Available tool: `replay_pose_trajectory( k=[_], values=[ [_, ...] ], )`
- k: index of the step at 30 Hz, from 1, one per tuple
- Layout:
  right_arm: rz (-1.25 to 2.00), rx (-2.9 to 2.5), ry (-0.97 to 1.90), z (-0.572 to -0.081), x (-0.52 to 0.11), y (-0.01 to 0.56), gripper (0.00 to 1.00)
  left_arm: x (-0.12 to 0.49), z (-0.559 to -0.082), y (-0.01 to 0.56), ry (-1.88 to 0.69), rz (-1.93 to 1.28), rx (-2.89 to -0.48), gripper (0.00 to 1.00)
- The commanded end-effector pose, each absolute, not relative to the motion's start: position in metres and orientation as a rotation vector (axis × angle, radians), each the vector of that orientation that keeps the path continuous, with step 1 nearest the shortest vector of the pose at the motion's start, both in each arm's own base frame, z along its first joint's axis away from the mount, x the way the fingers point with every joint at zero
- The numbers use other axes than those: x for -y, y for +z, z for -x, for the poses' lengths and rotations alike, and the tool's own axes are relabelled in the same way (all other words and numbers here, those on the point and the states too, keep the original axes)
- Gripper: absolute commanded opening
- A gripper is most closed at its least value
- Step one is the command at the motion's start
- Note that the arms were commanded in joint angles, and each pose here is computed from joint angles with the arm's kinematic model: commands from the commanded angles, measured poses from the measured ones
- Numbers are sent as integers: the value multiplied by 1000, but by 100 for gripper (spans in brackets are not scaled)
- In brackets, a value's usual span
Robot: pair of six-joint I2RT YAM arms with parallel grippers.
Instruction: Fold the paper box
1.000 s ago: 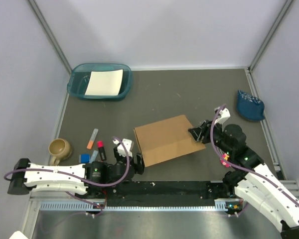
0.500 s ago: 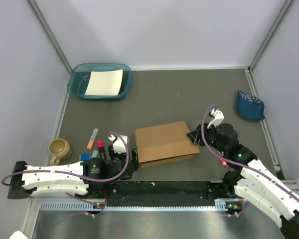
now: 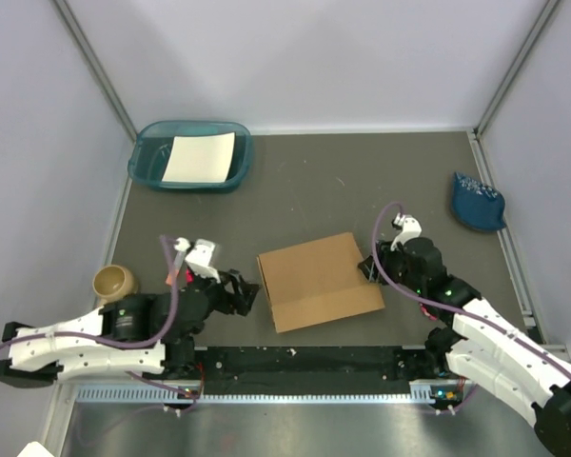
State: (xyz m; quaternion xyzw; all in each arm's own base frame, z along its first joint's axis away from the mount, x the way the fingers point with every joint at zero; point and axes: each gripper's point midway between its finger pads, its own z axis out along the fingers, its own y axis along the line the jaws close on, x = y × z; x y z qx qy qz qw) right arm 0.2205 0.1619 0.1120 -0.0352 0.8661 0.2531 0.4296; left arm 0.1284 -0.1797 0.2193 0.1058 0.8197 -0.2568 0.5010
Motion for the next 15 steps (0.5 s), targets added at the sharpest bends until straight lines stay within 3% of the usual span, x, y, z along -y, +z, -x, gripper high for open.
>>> replay_pose_trajectory(
  k=[1,5,10,14,15],
  values=[
    [97,-2172,618,-220,-162,102,49,164,-144,251,-719,-62,-1815,82],
    [98,-2186,614,-220,-163,97,49,188,-146,217,-762,-46,-1819,85],
    [89,-2169,618,-221,-162,110,49,224,-147,156,-736,-53,-1996,90],
    [98,-2155,616,-221,-162,119,50,222,-155,139,-676,62,-2039,89],
    [98,-2160,614,-221,-162,119,50,220,-156,135,-654,67,-2047,84]
  ],
)
